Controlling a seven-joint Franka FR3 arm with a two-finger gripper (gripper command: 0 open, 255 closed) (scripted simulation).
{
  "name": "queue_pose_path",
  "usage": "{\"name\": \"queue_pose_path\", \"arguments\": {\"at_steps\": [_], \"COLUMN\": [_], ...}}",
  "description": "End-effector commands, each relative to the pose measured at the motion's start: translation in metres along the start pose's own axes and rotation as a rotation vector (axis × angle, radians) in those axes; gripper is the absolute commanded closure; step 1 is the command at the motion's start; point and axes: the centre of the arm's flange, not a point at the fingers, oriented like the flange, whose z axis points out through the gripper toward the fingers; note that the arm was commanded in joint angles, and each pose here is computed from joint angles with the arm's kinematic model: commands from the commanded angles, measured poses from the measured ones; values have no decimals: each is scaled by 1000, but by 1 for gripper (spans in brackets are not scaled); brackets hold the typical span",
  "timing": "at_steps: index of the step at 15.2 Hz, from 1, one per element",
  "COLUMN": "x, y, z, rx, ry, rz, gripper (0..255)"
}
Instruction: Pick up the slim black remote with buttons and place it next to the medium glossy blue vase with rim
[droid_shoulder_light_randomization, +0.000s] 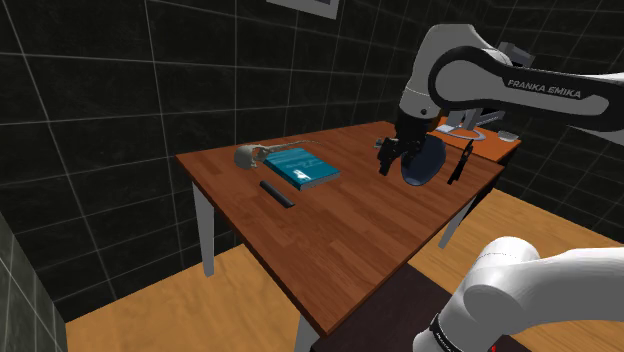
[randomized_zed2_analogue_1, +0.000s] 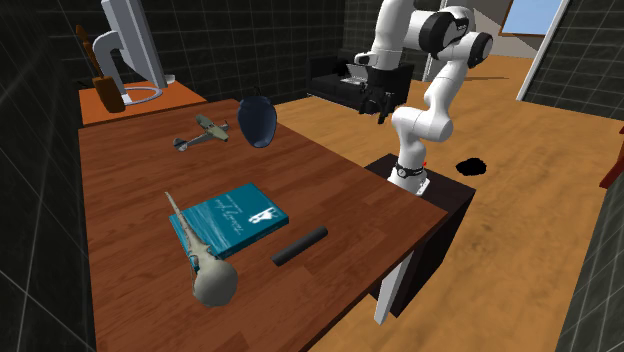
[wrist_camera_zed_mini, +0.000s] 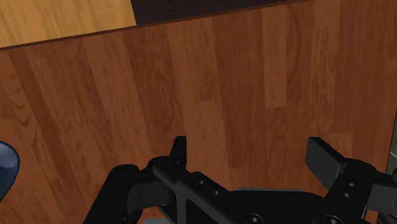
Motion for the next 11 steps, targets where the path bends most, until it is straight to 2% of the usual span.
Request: {"name": "queue_pose_path", "arguments": {"at_steps": [1, 11], "x": [0, 107], "y": [0, -32], "z": [0, 73], "rx": [0, 43], "ry": [0, -24], "rz": [0, -15], "gripper": [0, 0]}}
